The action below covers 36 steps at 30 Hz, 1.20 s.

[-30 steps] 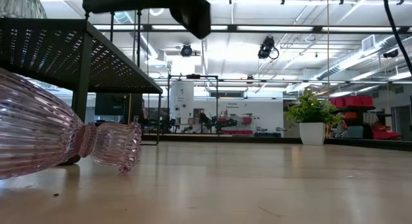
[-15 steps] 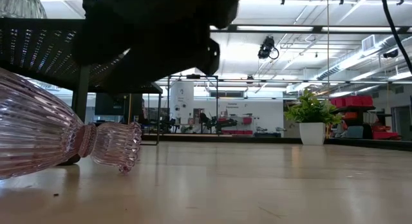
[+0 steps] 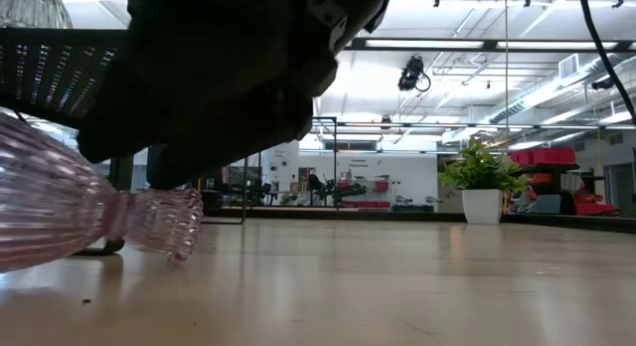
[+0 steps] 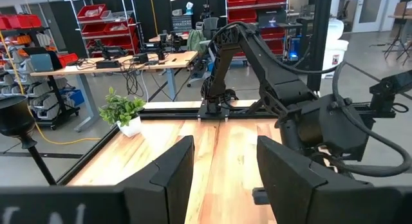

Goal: Pick & Place candle stick holders
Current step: Put the pink glass candle holder on the shelf aligned with the pink and green glass candle holders

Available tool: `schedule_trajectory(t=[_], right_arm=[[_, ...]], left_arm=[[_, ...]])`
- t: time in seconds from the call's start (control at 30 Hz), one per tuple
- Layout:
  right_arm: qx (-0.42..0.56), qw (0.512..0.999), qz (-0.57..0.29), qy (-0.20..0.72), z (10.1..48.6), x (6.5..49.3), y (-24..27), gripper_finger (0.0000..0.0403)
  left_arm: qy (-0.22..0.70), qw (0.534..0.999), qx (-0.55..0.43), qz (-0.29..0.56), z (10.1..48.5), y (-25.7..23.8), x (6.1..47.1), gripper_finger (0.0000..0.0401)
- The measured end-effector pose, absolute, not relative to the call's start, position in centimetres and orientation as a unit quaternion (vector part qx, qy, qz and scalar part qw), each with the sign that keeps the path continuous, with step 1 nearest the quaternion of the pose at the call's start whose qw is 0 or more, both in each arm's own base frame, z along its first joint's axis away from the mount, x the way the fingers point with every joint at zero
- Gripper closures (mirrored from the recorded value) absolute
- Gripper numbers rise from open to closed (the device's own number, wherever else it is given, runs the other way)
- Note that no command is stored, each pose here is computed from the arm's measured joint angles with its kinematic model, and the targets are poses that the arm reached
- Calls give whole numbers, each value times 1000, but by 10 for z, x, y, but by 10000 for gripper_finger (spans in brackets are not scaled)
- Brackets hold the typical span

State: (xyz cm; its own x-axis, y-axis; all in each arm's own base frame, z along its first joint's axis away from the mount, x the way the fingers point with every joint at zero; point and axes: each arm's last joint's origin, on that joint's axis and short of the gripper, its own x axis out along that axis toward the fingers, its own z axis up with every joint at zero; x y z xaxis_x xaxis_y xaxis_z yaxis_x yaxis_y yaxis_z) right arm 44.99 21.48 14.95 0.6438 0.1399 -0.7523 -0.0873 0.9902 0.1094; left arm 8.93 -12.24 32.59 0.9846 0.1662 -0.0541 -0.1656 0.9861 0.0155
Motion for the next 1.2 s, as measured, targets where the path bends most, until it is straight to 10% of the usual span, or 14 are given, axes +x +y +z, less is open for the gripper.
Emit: schedule_trajectory(t=[1.2], right_arm=[[83, 906, -19, 415, 151, 456, 194, 168]], left_arm=[[35, 997, 16, 67, 324, -123, 89, 229]])
